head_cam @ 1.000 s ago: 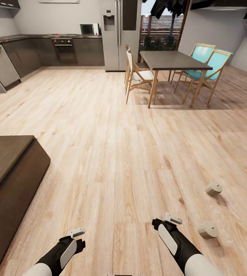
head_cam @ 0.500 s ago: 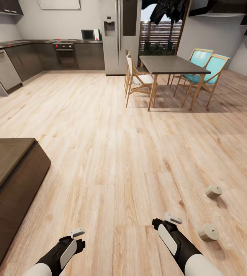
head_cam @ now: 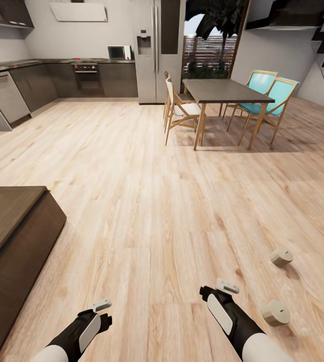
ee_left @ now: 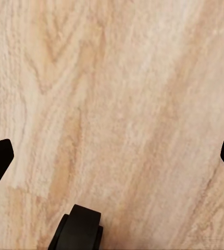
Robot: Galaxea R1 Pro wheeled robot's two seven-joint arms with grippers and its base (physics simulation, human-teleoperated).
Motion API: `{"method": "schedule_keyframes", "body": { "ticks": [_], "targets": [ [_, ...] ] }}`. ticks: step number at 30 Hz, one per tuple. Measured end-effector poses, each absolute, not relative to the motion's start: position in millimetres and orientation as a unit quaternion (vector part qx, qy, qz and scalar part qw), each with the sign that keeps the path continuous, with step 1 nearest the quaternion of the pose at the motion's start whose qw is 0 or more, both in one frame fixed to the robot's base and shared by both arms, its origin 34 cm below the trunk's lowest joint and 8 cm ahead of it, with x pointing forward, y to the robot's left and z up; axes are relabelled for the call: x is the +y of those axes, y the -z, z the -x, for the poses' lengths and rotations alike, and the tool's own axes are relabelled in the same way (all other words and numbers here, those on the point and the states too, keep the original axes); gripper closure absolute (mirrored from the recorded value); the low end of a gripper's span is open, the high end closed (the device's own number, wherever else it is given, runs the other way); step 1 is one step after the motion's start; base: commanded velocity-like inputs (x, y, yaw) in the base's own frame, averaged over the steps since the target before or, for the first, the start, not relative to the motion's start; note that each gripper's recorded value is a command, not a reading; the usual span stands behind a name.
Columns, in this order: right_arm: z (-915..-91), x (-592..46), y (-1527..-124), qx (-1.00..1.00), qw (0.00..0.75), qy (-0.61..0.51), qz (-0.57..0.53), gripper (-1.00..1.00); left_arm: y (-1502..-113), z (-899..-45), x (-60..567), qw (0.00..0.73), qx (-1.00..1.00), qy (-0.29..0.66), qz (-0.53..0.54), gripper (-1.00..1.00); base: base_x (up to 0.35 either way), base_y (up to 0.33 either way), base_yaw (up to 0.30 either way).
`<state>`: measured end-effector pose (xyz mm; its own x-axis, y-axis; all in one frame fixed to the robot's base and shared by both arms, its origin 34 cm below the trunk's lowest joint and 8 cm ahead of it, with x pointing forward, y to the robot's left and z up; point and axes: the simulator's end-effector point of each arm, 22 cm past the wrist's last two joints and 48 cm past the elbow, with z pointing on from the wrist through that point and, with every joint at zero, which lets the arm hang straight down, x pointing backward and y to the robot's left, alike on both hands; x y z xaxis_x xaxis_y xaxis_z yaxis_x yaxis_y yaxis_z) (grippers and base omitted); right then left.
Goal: Place each of the two pumpkins and all three candles from the living room inside a cabinet in the living room (use any cabinet), then make sure every cabinet is closed, and position the cauldron so it is next to a table in the living room.
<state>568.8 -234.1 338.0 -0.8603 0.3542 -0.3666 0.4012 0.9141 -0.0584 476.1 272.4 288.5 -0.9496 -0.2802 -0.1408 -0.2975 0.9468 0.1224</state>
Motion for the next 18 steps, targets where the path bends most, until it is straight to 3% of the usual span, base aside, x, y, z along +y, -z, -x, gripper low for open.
{"method": "schedule_keyframes", "body": {
  "ticks": [18],
  "targets": [
    [-578.6, -234.3, -351.7, 0.959, 0.193, 0.064, -0.198, -1.0, -299.2, -486.9, 271.7, 0.075, 0.984, -0.069, 0.148, -1.0, 0.023, 0.0, 0.0]
  ]
}}
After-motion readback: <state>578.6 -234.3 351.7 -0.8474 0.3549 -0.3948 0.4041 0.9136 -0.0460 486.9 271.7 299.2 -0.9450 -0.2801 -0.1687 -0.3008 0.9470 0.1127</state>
